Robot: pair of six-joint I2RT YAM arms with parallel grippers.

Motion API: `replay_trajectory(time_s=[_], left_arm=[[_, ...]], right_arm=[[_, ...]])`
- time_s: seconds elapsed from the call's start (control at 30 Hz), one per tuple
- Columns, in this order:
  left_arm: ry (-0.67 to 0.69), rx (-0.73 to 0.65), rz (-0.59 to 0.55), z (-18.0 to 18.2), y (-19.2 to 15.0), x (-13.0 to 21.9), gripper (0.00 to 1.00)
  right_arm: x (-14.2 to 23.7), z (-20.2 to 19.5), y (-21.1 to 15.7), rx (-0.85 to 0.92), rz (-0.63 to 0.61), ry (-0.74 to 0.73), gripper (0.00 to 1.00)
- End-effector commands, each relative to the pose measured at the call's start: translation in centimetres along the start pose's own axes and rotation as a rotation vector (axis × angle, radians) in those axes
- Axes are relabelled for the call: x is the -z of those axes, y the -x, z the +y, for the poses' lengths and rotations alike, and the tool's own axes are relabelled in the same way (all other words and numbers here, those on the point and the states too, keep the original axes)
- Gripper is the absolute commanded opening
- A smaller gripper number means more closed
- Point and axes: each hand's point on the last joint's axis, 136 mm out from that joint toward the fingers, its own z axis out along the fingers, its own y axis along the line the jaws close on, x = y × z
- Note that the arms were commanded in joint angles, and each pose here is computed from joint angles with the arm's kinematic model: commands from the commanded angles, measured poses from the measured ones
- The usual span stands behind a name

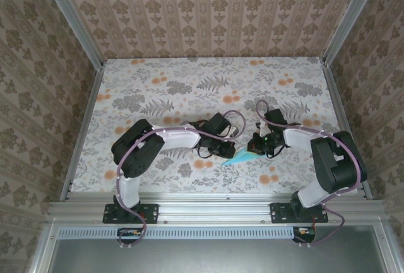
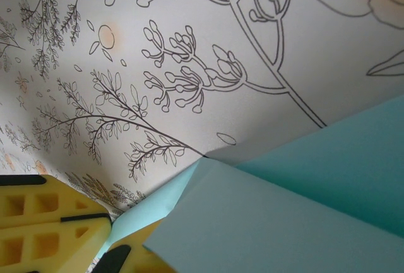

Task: Fold a paper plane with a square sheet of paper (pick it up from the middle)
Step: Fold the wing for the fifth time at the center of the table.

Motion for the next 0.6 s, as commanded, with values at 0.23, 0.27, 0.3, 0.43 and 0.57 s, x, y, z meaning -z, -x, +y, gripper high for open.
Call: replay_trajectory(time_s=[0.23,0.27,0.3,0.43,0.57], left_arm=[[-0.042,-0.004,0.038,-1.1,-1.2,-1.0,0.06],[-0.045,-0.008,0.04,-1.2,-1.3,-1.1,0.06],[-0.044,-0.008,0.042,-1.2,-1.3,-1.2,0.06],[-0.044,-0.023,0.049,-1.6,-1.7,-1.5,0.06],[-0.036,-0.03,0.043,-1.6,-1.6,-1.4,0.06]], right_arm=[[-0.5,-2.8,-2.5,-0.043,0.057,-0.115,0.0],[-0.5,-2.9,-2.5,-0.044,0.056,-0.115,0.0],[-0.4,-2.9,-2.5,-0.044,0.055,-0.115,0.0],[-0.4,-2.9,-2.5,-0.045,0.053,-0.117,0.0],[-0.4,-2.9,-2.4,-0.045,0.051,-0.118,0.0]])
